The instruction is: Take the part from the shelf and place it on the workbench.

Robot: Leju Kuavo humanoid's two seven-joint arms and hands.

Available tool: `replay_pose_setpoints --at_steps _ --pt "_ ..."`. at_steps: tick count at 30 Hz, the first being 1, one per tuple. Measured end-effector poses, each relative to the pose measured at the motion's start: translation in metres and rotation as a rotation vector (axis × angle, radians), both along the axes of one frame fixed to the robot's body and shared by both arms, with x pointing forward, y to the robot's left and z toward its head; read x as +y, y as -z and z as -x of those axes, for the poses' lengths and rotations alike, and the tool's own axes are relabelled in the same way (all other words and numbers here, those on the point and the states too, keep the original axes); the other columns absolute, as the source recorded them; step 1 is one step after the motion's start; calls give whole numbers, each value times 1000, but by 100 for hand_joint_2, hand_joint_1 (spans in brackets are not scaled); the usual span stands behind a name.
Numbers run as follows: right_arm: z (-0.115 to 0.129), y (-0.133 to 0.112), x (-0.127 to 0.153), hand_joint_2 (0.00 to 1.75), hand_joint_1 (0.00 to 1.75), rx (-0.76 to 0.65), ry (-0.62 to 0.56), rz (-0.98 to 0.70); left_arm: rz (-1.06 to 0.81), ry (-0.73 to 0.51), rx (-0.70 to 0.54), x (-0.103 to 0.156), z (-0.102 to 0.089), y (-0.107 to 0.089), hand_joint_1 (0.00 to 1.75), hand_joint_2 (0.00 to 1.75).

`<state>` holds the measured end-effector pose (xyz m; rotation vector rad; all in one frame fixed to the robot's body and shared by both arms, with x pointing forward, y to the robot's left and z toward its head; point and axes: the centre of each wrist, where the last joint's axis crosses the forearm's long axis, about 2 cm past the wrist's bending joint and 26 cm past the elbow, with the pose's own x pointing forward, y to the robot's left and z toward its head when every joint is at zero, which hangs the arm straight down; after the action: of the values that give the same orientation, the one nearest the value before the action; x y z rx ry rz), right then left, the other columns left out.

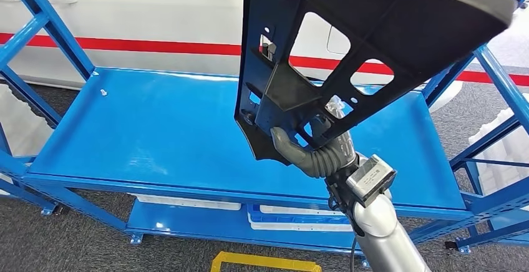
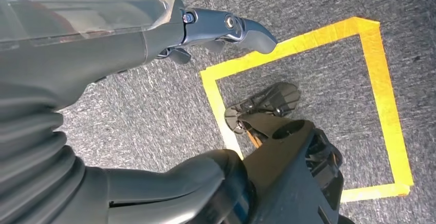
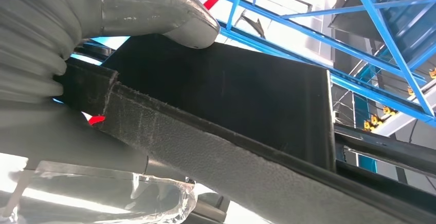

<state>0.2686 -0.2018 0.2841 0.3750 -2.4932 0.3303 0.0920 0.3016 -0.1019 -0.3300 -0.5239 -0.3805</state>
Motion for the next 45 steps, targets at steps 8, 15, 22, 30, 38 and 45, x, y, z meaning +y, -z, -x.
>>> replay_pose_setpoints --at_steps 8,15,22,30,38,45 --pt "0 3 -1 175 175 11 1 7 4 -1 -2 -3 -3 -1 0 175" --pt "1 6 -4 175 175 13 25 12 -1 7 -6 -5 -11 -2 0 175" --pt "4 13 -7 175 175 18 45 16 -1 16 -3 -6 -13 -3 0 175" --pt "7 17 -11 175 175 -2 70 9 -10 28 -17 -5 -20 -5 0 175" --pt "15 26 -15 175 175 7 90 7 -11 33 -18 -7 -20 -5 0 175" --pt "19 24 -16 175 175 -9 96 6 -9 38 -17 -9 -20 -5 0 175"
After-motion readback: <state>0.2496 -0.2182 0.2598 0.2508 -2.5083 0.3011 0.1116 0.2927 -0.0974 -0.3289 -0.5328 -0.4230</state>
